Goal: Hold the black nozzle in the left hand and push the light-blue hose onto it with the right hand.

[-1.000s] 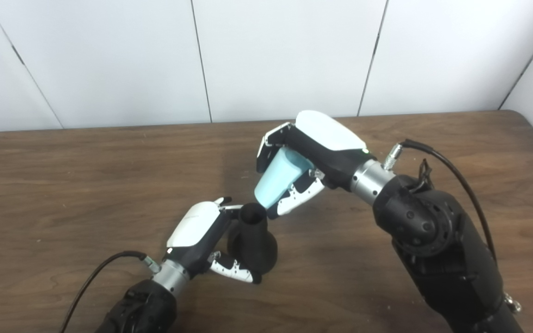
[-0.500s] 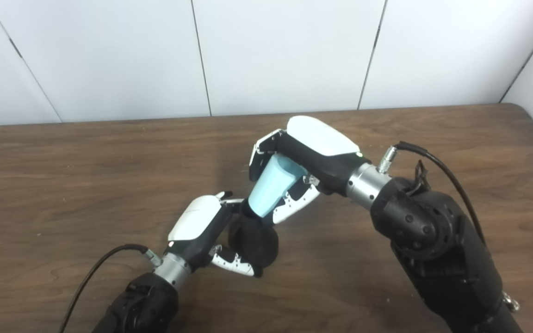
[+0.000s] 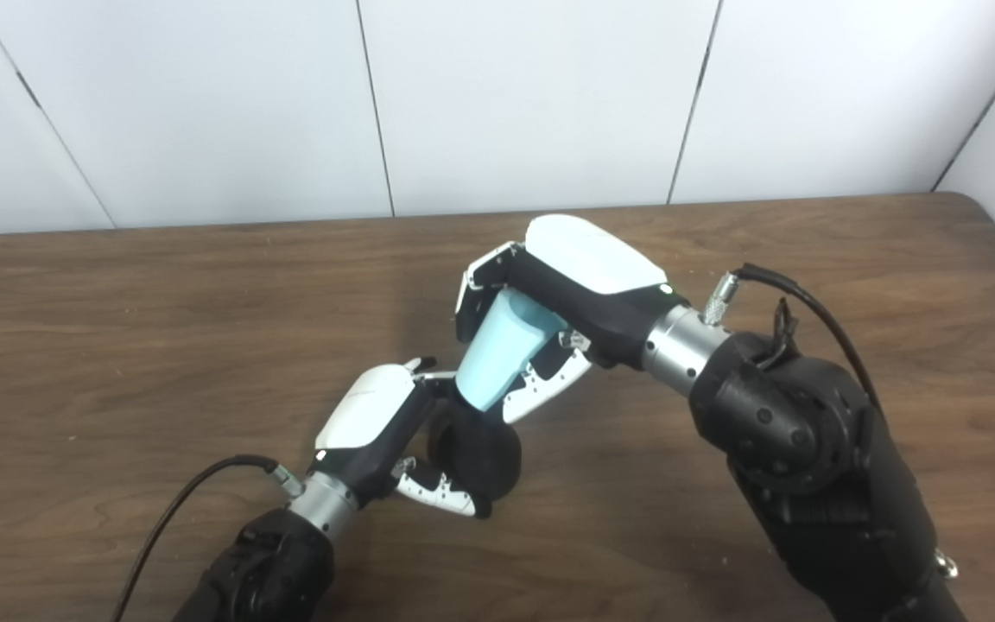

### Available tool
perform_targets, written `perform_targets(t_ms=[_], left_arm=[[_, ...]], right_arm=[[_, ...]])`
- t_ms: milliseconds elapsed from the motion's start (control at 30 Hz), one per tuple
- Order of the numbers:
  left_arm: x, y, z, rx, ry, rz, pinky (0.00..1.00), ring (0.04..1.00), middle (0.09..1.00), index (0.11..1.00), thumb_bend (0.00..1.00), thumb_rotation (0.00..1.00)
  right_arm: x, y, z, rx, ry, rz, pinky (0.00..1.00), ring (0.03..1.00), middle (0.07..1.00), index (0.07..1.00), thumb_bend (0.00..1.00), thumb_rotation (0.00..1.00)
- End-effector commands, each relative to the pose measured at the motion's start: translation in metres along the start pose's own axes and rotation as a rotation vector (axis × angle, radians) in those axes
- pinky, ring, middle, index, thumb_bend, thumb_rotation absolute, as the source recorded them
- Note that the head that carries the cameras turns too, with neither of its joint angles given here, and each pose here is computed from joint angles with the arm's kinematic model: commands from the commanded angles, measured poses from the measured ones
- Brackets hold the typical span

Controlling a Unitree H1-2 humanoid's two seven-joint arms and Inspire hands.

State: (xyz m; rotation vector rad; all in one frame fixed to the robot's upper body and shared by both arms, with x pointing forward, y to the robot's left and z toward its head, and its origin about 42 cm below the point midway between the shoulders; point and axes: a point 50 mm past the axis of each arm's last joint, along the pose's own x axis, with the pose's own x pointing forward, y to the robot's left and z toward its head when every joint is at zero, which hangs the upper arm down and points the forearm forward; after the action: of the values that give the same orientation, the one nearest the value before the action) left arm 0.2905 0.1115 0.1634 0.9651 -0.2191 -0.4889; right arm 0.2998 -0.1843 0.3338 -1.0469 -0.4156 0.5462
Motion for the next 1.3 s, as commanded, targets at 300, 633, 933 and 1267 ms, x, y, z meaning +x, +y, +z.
perform_targets(t_ms=[300, 633, 933, 1267], left_arm=[[-0.005, -0.015, -0.005, 0.017, 0.028, -0.11, 0.94, 0.687, 0.494, 0.484, 0.52, 0.0], [-0.006, -0.013, -0.004, 0.018, 0.027, -0.107, 0.94, 0.709, 0.504, 0.481, 0.52, 0.0], [-0.005, -0.013, -0.004, 0.015, 0.027, -0.107, 0.94, 0.7, 0.512, 0.478, 0.52, 0.0], [-0.004, -0.014, -0.003, 0.01, 0.024, -0.105, 0.94, 0.701, 0.494, 0.484, 0.52, 0.0]], right_arm=[[0.001, 0.004, 0.01, -0.045, -0.031, -0.038, 0.33, 0.417, 0.494, 0.478, 0.5, 0.0], [0.003, 0.016, 0.008, -0.141, -0.032, -0.031, 0.32, 0.414, 0.505, 0.497, 0.5, 0.0], [0.009, 0.019, 0.012, -0.156, -0.072, -0.038, 0.3, 0.424, 0.52, 0.509, 0.5, 0.0], [0.021, 0.024, 0.016, -0.159, -0.115, 0.007, 0.3, 0.427, 0.521, 0.507, 0.5, 0.0]])
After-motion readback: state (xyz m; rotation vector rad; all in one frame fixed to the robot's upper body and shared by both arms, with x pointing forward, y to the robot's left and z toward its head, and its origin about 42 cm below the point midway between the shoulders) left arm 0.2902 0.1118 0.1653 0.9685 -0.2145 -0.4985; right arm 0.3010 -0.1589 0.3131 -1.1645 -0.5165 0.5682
